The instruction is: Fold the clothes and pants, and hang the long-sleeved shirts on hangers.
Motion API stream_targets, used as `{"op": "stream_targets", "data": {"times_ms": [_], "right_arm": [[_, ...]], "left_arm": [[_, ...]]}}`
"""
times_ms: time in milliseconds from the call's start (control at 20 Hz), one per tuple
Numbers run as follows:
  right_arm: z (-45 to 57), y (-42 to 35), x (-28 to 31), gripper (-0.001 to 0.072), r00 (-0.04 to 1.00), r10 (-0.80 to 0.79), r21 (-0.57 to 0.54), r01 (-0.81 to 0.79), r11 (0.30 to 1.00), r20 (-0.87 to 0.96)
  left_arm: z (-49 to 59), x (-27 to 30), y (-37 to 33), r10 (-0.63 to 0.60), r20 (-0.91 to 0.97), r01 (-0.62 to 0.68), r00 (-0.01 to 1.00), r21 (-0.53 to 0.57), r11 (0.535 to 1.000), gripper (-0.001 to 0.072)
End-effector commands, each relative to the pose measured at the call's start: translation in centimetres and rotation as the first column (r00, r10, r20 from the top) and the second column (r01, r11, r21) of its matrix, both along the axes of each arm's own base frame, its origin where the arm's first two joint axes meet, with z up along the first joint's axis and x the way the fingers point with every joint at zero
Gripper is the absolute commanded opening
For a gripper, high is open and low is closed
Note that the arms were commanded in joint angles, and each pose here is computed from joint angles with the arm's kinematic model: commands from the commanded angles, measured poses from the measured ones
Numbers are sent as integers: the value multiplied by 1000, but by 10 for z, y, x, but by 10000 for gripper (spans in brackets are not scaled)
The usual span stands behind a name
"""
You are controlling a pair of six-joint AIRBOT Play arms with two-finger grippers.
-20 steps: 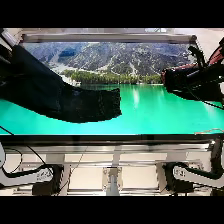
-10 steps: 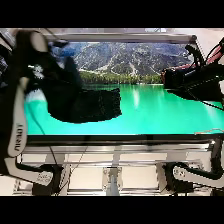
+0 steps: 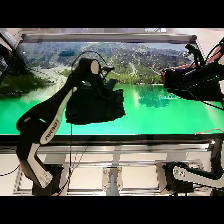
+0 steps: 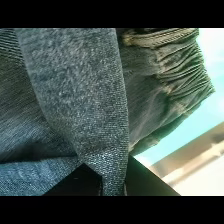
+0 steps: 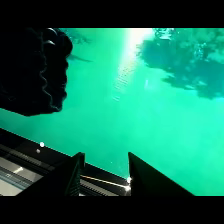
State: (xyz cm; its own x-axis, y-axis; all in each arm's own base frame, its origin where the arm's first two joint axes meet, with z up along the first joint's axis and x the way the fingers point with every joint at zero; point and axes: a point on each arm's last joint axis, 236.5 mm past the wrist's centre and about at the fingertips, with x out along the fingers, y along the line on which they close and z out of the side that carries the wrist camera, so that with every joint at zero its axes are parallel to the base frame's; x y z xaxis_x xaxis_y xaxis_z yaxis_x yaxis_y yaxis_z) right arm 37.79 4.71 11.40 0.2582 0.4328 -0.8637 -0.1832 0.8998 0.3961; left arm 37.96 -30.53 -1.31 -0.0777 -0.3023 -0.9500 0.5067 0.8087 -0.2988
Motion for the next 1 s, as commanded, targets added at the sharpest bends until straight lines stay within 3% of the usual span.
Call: {"op": "stream_targets", "data": {"times_ms": [0,100,150,550,650,750,800,850,900,950], "right_arm": [[0,0,0,308,1000,1,0,-1,1000,0],[0,0,0,309,1000,1,0,-1,1000,0],[0,0,0,309,1000,1,0,-1,1000,1],[2,-2,10,311,999,-3,-8,4,1000,47],[2,-2,10,311,999,-3,-8,4,1000,47],[2,-2,10,312,999,-3,-8,4,1000,47],[2,-2,10,311,999,-3,-9,4,1000,47],[2,-1,10,310,999,-3,-8,4,1000,46],[-1,2,9,308,999,0,0,0,1000,38],[-8,11,7,306,1000,15,12,-15,1000,25]], "left_arm": [[-8,-10,-50,22,-93,-39,995,-176,984,92],[2,-9,-65,16,-97,-41,995,-257,966,510],[8,-11,-72,3,-108,-35,994,-296,954,625],[64,-54,-112,-144,-255,-22,956,-553,833,628],[86,-61,-126,-180,-272,-36,945,-635,772,627],[114,-64,-139,-220,-261,-45,940,-733,679,626],[129,-63,-143,-236,-249,-49,939,-778,627,581],[142,-54,-140,-224,-221,-49,949,-808,587,401],[149,-36,-130,-174,-178,-45,969,-814,579,256],[154,-16,-114,-109,-146,-54,983,-804,592,254]]}}
